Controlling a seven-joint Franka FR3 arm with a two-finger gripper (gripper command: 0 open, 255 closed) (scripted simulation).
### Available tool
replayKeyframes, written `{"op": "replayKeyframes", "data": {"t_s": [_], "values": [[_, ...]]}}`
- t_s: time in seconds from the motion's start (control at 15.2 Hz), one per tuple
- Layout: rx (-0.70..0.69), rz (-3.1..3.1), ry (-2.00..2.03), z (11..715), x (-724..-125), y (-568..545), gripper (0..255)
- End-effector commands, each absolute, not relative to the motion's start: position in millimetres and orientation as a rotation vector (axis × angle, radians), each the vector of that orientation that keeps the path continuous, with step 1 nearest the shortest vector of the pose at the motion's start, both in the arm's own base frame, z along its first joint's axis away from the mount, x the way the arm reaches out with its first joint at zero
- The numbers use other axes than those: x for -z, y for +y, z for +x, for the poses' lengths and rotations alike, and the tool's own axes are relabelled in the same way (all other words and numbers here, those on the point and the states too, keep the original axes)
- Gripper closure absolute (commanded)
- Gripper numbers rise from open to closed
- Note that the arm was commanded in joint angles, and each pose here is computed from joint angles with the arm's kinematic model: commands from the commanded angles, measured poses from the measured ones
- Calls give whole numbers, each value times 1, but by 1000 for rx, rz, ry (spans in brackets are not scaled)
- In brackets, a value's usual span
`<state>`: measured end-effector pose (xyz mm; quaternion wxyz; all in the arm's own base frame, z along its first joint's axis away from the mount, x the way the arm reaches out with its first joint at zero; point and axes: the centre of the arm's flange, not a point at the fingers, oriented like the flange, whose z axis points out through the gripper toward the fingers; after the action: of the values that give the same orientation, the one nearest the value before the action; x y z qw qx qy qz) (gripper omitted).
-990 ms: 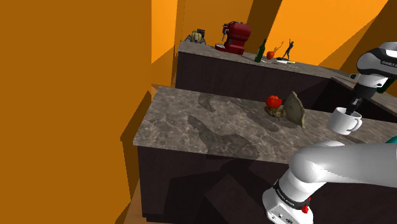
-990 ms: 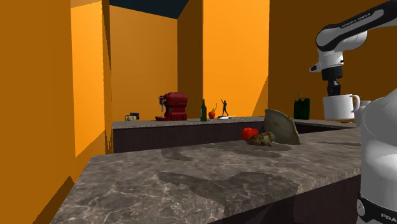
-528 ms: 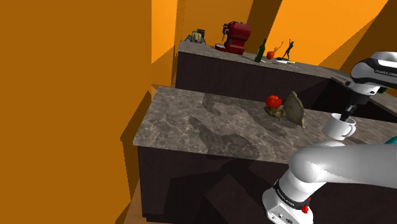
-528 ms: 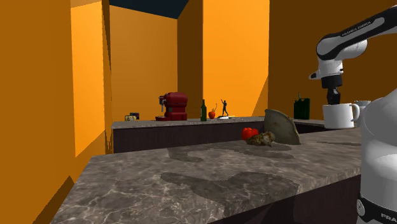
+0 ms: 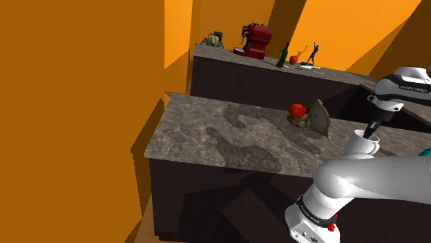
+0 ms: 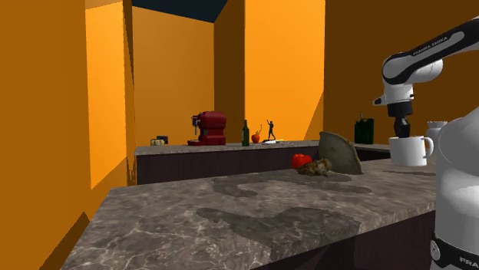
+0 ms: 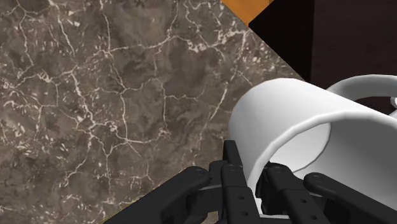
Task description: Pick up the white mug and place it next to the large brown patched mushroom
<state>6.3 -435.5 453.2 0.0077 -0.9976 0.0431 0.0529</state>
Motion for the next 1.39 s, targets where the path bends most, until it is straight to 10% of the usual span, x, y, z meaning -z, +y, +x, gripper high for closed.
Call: {"op": "replayKeyframes", "data": {"t_s": [0.0, 1.32], "values": [[-165, -3119, 134, 7, -442, -435, 255], [-165, -3119, 134, 7, -360, -435, 255]]}}
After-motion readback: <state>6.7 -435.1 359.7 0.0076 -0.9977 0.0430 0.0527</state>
